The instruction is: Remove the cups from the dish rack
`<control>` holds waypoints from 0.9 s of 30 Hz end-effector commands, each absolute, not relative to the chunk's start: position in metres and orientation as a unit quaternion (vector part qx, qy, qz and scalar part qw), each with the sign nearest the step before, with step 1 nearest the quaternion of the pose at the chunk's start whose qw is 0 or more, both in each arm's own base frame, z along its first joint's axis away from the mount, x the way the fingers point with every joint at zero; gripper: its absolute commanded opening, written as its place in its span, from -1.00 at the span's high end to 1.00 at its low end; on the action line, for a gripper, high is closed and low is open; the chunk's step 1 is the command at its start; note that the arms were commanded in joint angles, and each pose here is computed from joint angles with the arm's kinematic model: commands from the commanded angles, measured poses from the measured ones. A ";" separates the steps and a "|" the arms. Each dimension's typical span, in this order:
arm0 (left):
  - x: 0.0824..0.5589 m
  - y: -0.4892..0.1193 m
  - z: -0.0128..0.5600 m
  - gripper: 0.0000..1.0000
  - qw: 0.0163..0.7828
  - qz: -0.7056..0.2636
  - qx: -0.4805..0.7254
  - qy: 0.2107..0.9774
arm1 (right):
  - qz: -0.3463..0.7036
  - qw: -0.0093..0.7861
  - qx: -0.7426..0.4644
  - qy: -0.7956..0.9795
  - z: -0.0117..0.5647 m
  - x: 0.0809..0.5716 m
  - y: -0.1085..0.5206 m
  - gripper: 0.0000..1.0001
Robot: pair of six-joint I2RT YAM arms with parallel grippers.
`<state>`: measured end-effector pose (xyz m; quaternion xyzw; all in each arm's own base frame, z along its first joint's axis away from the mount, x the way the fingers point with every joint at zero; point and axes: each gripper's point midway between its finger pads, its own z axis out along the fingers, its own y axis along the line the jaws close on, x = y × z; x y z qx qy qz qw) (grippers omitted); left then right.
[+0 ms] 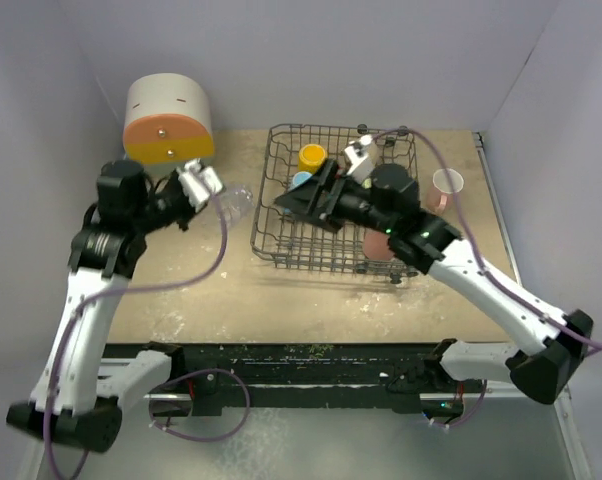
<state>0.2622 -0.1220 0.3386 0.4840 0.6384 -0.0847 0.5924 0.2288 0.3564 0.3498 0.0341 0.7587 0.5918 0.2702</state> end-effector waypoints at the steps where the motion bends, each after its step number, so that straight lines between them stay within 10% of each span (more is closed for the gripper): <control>1: 0.319 -0.084 0.309 1.00 0.497 -0.026 0.386 0.777 | 0.398 0.356 0.062 0.843 0.314 0.255 0.266 -1.00; 27: 0.484 -0.081 0.122 1.00 0.222 -0.008 0.345 0.912 | 0.026 0.392 0.143 0.908 0.270 0.251 0.103 -0.99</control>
